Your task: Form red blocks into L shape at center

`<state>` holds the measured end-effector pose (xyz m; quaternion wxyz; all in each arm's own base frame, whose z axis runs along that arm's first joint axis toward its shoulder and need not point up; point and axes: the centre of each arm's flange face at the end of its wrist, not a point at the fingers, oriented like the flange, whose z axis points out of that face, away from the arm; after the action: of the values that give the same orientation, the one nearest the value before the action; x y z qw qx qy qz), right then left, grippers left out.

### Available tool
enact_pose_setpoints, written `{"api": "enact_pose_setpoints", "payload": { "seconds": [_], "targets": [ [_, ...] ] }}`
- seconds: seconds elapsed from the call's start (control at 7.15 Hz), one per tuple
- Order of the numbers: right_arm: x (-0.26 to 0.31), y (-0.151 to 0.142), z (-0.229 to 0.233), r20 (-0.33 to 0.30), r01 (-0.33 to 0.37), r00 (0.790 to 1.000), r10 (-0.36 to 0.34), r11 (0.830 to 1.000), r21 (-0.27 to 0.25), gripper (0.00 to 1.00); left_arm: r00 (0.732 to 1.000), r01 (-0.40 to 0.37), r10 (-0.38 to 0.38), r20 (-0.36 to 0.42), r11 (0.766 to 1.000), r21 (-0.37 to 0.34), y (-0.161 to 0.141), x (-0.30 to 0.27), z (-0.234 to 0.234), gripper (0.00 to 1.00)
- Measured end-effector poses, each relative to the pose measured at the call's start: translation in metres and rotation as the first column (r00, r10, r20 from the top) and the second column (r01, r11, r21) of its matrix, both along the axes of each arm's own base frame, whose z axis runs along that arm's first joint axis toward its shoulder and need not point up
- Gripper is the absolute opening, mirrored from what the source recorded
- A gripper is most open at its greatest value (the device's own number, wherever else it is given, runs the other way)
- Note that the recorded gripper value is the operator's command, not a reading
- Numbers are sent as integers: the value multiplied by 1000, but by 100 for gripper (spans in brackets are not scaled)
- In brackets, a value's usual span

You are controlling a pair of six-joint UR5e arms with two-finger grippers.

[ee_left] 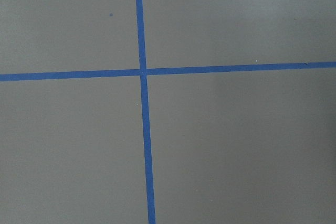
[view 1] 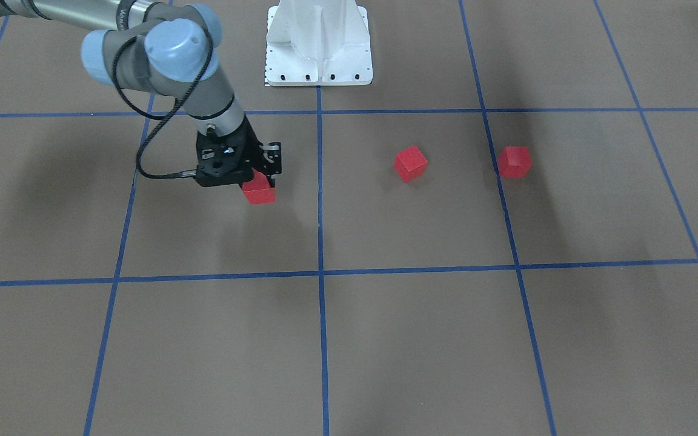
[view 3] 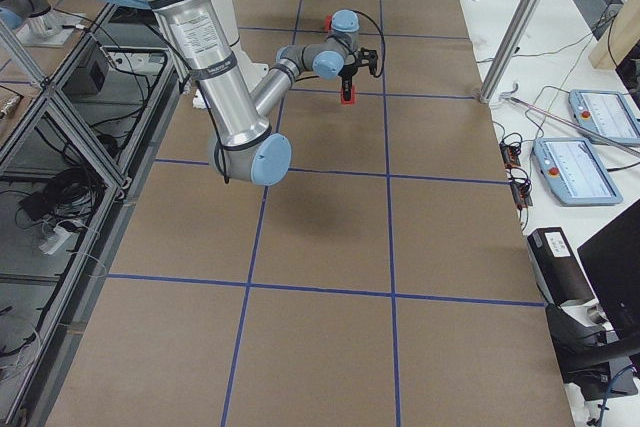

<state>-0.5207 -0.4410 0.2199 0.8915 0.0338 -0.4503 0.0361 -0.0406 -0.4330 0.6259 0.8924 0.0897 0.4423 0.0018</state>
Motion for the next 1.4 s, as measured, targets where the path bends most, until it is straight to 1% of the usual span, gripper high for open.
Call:
{"api": "enact_pose_setpoints", "payload": {
  "seconds": [0.14,0.28,0.56,0.98,1.4],
  "targets": [
    [-39,6,-22,-3,-29,1000,29,999,-34,0,1000,0,0,0,1000,2,0,0,-1,100],
    [-66,15,-32,-14,-52,999,52,997,-55,0,1000,-1,1,-1,1000,3,-1,0,-1,100],
    [-89,29,-33,-31,-75,997,73,993,-93,0,1000,-1,1,0,1000,3,-1,0,-1,100],
    [-98,41,-27,-43,-61,997,57,993,-98,0,1000,-2,2,0,1000,3,-1,1,-1,100],
    [-100,45,-23,-50,-37,998,33,996,-82,0,1000,-2,2,-1,1000,8,-1,1,-2,100]
  ]
}}
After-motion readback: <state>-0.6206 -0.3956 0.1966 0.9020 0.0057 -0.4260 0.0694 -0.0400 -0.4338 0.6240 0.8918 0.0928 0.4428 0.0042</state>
